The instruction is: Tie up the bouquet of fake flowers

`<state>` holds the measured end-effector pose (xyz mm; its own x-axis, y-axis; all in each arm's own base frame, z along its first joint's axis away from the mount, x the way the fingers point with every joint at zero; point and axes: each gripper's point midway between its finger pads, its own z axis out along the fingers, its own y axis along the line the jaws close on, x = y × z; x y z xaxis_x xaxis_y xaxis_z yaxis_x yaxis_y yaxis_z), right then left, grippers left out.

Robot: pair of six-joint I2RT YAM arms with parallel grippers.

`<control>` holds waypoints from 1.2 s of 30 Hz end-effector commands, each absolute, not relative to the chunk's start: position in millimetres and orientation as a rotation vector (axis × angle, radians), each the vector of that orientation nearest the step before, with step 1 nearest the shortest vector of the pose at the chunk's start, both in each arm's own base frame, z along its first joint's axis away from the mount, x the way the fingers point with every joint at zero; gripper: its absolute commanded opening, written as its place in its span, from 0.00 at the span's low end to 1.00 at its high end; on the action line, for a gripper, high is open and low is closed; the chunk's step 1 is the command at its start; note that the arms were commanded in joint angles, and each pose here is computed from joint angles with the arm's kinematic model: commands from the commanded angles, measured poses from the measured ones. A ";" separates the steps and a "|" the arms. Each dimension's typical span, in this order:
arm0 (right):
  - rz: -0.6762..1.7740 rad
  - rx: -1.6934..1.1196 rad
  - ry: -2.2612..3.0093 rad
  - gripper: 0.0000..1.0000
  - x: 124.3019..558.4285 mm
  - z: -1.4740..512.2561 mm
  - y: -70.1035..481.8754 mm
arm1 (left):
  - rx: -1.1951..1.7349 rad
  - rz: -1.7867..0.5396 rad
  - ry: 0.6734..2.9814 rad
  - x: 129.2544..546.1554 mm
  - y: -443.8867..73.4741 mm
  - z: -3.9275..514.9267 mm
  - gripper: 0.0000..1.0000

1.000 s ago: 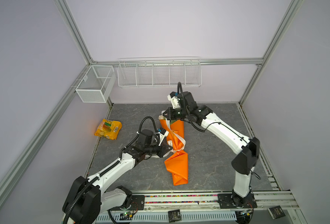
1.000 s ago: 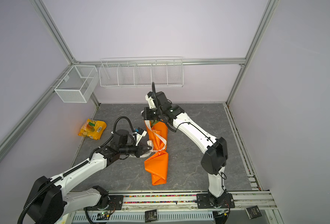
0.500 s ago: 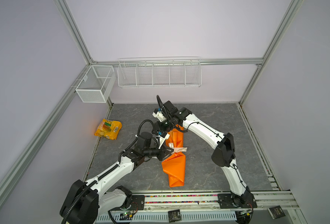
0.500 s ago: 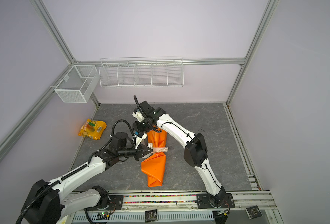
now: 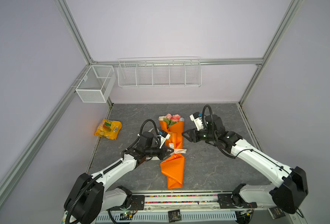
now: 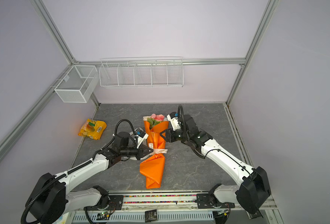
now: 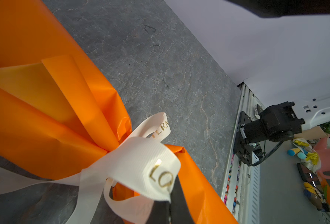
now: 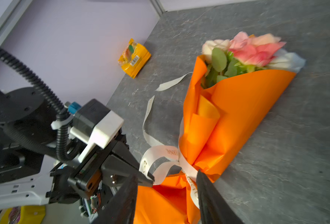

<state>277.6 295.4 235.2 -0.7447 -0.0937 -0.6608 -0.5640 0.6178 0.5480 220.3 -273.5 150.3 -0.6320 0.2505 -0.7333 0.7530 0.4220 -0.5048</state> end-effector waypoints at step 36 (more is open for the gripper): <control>1.187 -0.369 2.526 0.07 256.1 163.0 359.5 | 0.856 -1.068 2.147 219.2 -262.3 160.0 0.44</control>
<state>256.5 365.9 158.8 -0.9262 -0.1024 -0.3628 -0.3450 0.6180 0.7064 221.4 -268.6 149.1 -0.6316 0.2666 -0.7280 0.7502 0.4470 -0.4872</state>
